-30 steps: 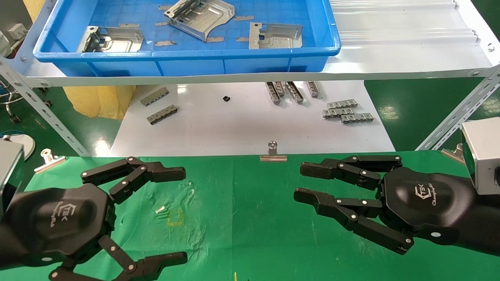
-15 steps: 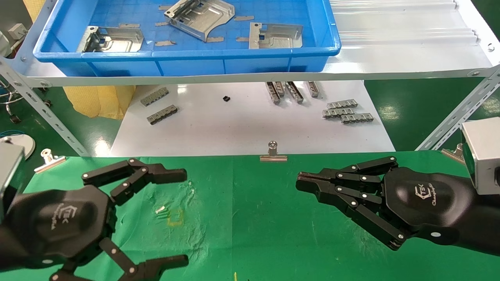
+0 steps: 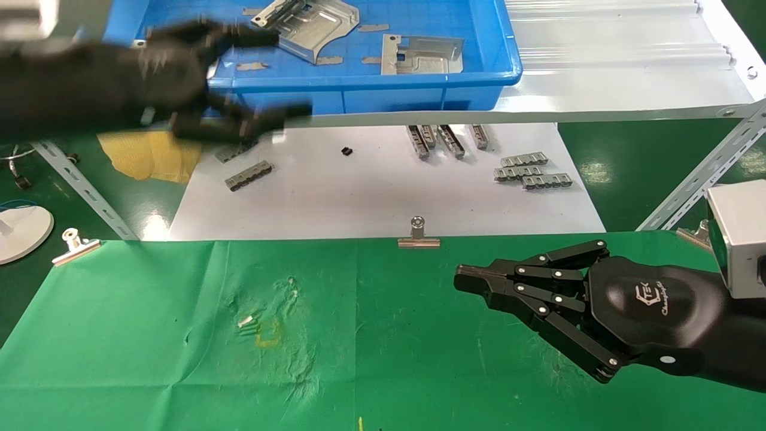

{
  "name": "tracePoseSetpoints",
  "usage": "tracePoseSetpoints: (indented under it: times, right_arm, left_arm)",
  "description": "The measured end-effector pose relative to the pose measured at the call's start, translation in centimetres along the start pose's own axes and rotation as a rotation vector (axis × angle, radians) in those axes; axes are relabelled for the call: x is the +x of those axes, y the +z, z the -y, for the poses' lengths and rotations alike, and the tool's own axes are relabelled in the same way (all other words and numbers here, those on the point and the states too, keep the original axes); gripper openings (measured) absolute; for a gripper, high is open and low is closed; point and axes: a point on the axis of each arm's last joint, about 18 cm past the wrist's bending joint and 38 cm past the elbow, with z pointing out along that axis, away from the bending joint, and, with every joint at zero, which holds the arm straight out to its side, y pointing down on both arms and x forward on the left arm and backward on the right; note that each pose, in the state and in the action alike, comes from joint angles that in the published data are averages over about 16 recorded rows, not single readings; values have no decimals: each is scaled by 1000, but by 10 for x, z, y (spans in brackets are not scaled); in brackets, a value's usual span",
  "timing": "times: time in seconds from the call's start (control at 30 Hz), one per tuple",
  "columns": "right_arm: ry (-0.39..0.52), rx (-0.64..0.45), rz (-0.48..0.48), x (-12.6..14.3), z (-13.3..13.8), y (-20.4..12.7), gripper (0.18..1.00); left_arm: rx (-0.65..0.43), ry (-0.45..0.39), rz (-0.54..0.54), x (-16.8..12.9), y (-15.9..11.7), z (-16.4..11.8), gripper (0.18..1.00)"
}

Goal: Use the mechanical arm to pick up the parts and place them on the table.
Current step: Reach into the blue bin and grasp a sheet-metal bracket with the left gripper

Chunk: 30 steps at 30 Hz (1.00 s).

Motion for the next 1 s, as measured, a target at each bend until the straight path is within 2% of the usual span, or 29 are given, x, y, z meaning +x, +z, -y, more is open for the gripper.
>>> tracePoseSetpoints:
  times: [0.2, 0.4, 0.7, 1.0]
  right_arm:
    - [0, 0, 0, 0, 0, 0, 191]
    - [0, 0, 0, 0, 0, 0, 192]
    - [0, 0, 0, 0, 0, 0, 204]
    - [0, 0, 0, 0, 0, 0, 271]
  left_arm:
    - [-64, -29, 176, -54, 47, 7, 1001]
    - [-141, -67, 342, -85, 80, -1, 1001]
    - [-202, -123, 483, -102, 99, -15, 994]
    - [-201, -166, 514, -104, 101, -21, 947]
